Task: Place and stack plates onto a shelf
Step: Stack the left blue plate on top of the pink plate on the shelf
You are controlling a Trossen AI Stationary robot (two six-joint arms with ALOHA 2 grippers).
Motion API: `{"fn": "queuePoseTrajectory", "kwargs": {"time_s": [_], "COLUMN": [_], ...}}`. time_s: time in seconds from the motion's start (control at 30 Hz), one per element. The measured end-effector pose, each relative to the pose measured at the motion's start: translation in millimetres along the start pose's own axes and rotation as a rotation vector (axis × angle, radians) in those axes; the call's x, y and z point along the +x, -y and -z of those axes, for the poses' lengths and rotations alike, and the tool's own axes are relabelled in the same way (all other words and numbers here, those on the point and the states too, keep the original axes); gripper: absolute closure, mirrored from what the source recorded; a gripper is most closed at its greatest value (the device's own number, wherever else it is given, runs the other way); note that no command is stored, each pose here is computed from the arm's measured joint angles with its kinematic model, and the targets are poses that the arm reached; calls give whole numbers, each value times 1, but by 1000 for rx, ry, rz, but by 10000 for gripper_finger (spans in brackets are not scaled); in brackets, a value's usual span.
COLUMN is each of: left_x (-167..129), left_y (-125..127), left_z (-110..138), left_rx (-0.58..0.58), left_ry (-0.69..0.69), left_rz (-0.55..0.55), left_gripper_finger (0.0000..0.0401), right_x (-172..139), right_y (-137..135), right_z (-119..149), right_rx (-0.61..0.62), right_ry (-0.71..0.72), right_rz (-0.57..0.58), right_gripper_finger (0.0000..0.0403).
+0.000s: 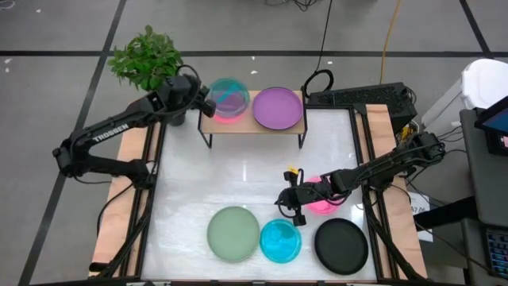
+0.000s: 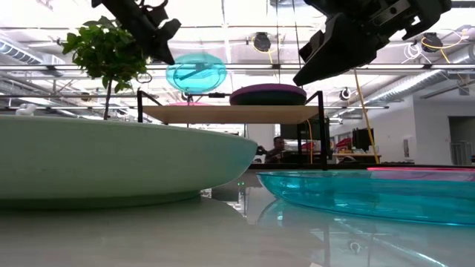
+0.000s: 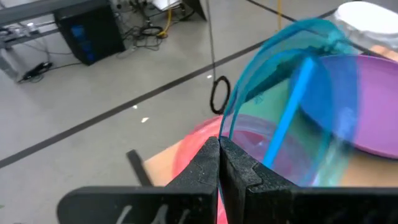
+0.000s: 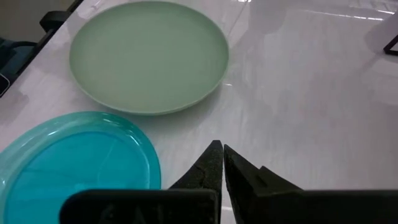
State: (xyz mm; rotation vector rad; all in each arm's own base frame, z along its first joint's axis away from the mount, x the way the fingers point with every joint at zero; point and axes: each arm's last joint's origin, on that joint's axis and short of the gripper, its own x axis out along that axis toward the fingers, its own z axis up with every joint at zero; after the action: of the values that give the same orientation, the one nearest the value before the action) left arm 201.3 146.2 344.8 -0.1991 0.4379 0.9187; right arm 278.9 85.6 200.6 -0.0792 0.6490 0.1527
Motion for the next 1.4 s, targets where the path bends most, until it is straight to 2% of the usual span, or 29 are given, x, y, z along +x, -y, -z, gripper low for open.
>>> {"fn": "queuePoseTrajectory", "kwargs": {"time_s": [0.23,0.63,1.2,1.4], "left_x": [5,30,31,31], "left_y": [-8,-4,-4,-4], "left_z": [1,8,9,9], "left_rx": [0,28,7,-5], "left_ry": [-17,-81,-83,-84], "left_rz": [-33,-49,-55,-55], "left_gripper_finger": [398,398,398,370], "right_x": [0,0,0,0], "right_y": [0,0,0,0], "right_z": [0,0,0,0], "right_rx": [0,-2,-1,-1], "right_ry": [0,-1,-1,-1], "right_rz": [0,1,1,1], "right_gripper_finger": [403,403,403,403]}}
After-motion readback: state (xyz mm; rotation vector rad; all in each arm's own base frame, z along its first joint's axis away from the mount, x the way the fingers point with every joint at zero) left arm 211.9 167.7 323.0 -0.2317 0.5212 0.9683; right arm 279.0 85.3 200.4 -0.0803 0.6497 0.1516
